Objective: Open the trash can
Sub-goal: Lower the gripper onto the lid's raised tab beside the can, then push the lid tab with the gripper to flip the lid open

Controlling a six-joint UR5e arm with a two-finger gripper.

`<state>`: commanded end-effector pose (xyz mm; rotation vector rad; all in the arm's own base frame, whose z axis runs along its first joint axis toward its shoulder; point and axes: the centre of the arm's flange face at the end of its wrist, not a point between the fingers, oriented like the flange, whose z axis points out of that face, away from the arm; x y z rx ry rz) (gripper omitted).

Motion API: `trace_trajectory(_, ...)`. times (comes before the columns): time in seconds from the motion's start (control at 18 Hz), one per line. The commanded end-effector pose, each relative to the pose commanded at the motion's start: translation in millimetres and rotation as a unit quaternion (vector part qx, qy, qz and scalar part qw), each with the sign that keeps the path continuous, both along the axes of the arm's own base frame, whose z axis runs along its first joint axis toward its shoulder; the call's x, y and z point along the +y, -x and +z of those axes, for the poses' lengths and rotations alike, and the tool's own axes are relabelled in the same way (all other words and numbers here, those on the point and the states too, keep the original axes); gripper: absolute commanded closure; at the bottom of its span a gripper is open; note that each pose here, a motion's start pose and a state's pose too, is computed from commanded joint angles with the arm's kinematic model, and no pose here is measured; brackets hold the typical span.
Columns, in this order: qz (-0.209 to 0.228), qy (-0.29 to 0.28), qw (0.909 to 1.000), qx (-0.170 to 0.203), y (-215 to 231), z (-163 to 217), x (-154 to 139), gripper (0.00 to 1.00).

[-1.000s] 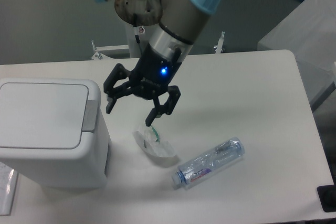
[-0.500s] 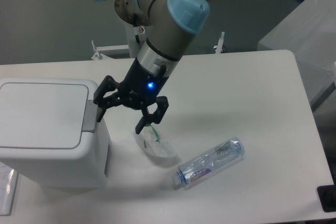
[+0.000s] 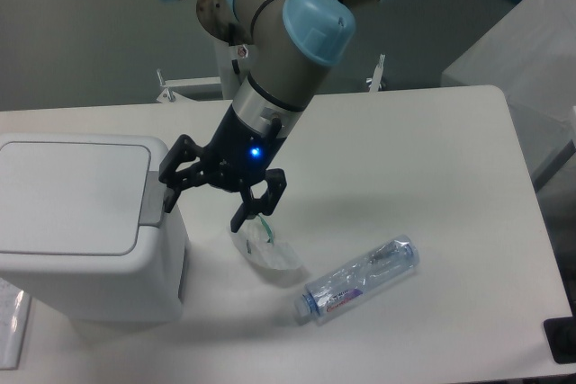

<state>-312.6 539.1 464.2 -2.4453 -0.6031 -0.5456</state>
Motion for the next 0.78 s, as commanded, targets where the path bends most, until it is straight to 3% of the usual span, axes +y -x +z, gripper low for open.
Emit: trace_trajectory(0.78, 0.016, 0.015, 0.9994, -0.027, -17, -12, 7, 0.00)
